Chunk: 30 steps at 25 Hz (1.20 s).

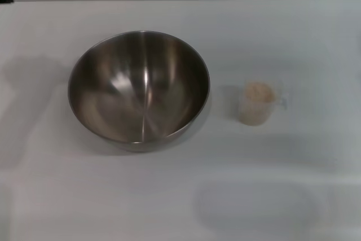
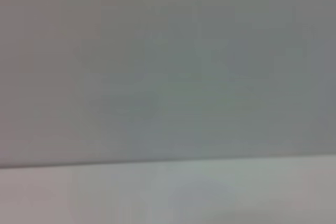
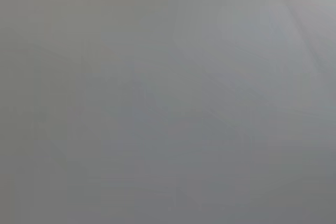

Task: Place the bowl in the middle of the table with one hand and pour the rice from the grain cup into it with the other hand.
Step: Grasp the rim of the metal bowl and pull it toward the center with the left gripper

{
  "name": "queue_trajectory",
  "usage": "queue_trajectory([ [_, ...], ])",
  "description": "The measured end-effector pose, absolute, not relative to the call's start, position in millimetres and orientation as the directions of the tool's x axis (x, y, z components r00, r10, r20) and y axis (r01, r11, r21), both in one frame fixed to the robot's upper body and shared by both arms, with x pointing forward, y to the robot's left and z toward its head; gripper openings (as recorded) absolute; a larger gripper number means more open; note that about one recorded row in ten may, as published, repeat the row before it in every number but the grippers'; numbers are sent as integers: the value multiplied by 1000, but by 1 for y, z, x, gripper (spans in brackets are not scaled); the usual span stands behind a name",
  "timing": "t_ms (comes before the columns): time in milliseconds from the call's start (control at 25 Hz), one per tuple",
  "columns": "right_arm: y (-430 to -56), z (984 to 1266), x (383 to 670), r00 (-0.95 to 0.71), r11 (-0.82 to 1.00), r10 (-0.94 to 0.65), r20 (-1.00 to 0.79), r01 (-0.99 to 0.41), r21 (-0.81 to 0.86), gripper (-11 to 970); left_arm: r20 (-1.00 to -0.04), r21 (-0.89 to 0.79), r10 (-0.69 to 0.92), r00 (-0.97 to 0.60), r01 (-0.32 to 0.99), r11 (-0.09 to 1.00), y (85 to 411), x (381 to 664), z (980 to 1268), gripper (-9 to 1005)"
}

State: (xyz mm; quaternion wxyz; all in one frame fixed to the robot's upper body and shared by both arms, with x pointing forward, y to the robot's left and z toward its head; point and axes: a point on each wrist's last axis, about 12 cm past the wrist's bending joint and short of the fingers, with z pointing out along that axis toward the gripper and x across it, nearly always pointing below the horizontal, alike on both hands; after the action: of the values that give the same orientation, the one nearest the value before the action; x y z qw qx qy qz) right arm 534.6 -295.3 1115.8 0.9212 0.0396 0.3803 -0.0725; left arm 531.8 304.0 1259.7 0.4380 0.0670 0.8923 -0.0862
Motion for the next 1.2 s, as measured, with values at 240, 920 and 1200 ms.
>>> queue_trajectory([
  [240, -307, 1116, 525, 714, 973, -138, -687, 225, 39, 663, -738, -98, 101, -667, 255, 962, 293, 531, 1251, 841],
  [920, -310, 1116, 527, 707, 972, -147, -692, 231, 30, 663, -571, -144, 178, -802, 311, 939, 262, 557, 1205, 831],
  [1200, -309, 1115, 527, 706, 974, -145, -694, 227, 27, 663, -561, -155, 187, -807, 324, 933, 256, 561, 1201, 823],
])
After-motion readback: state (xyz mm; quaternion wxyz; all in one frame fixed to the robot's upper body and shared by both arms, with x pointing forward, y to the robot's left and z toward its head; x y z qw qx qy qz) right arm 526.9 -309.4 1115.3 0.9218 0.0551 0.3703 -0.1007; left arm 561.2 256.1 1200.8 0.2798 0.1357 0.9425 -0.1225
